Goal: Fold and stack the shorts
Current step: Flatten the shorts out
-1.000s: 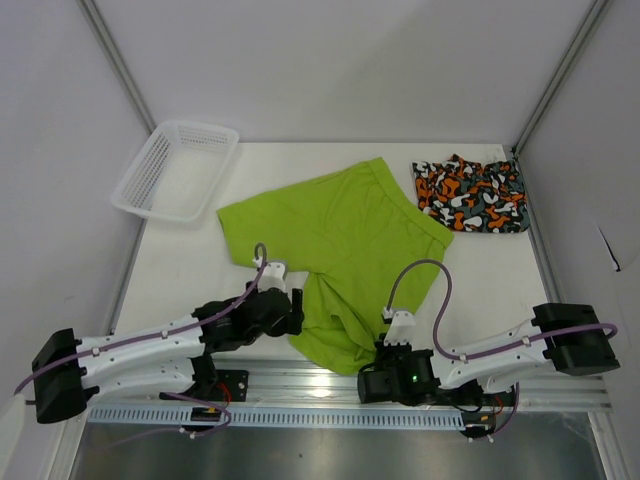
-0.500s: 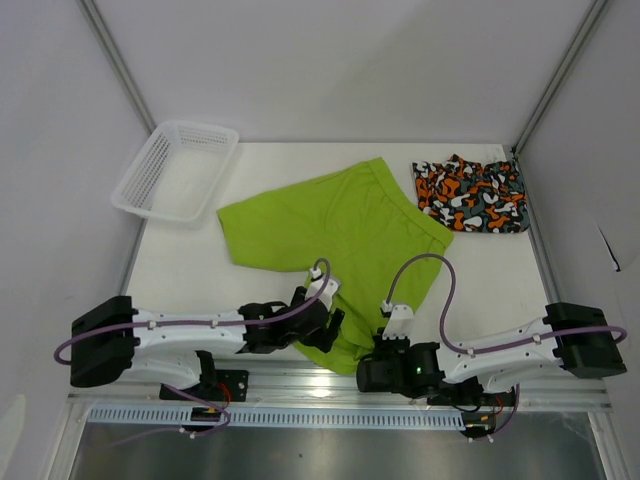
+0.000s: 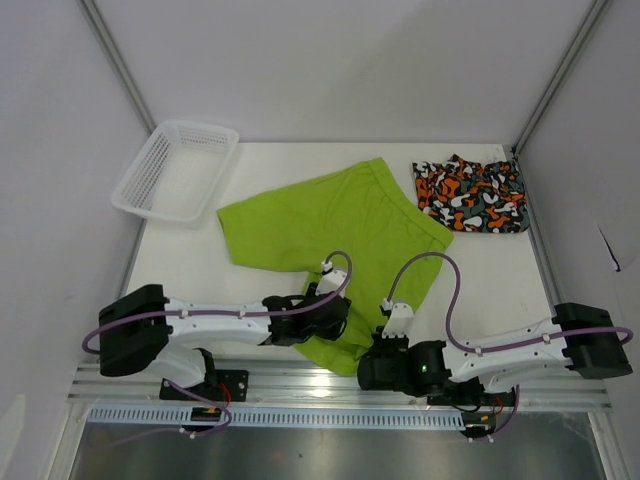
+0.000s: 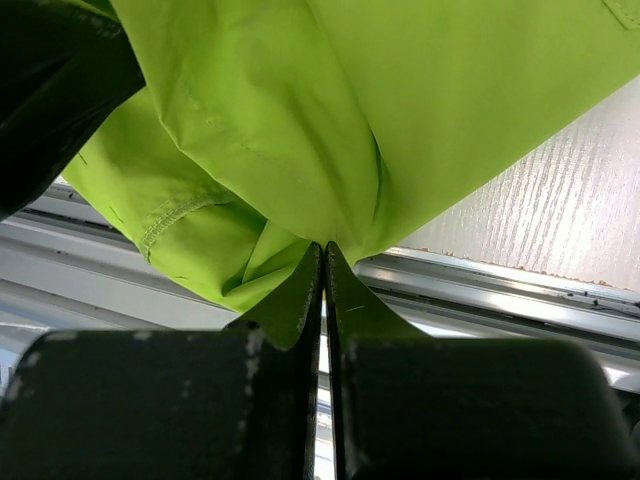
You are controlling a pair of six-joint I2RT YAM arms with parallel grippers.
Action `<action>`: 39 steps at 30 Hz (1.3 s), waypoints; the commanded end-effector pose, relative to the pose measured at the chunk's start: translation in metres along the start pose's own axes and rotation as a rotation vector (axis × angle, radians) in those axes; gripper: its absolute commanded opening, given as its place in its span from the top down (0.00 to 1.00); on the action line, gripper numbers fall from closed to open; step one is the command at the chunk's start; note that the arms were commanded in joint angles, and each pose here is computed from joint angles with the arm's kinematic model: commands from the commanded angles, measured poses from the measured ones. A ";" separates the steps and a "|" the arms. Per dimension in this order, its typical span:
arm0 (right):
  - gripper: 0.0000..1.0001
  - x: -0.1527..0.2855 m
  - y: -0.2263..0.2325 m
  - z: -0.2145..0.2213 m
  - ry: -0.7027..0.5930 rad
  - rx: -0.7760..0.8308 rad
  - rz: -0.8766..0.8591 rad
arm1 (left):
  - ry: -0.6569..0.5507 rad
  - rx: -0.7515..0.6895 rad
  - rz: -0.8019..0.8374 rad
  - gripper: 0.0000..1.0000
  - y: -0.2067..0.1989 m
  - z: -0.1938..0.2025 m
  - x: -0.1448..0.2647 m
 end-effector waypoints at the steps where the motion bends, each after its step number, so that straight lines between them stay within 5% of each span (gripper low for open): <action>1: 1.00 0.003 0.005 -0.011 -0.040 -0.030 -0.022 | -0.037 0.037 -0.029 0.42 -0.004 -0.019 -0.005; 10: 1.00 0.005 0.002 -0.013 -0.046 -0.055 -0.037 | 0.039 0.035 -0.095 0.60 0.002 -0.014 -0.023; 16: 1.00 0.004 0.002 -0.011 -0.042 -0.054 -0.037 | 0.058 0.067 -0.164 1.00 0.013 -0.016 -0.028; 28: 1.00 -0.005 0.007 0.001 -0.019 -0.016 -0.005 | -0.003 -0.007 -0.412 1.00 0.071 -0.049 0.036; 39: 1.00 -0.003 0.011 0.001 -0.030 -0.020 -0.019 | -0.110 0.077 -0.614 1.00 0.132 -0.068 0.043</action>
Point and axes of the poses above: each gripper's point midway between its finger pads, its own x axis back along the fingers, its own y axis along the line the jaws close on, z = x × y, the point moved 1 cm from there along x, back along the fingers, and after that the axes turned 14 degrees about x, right-handed, at the moved point
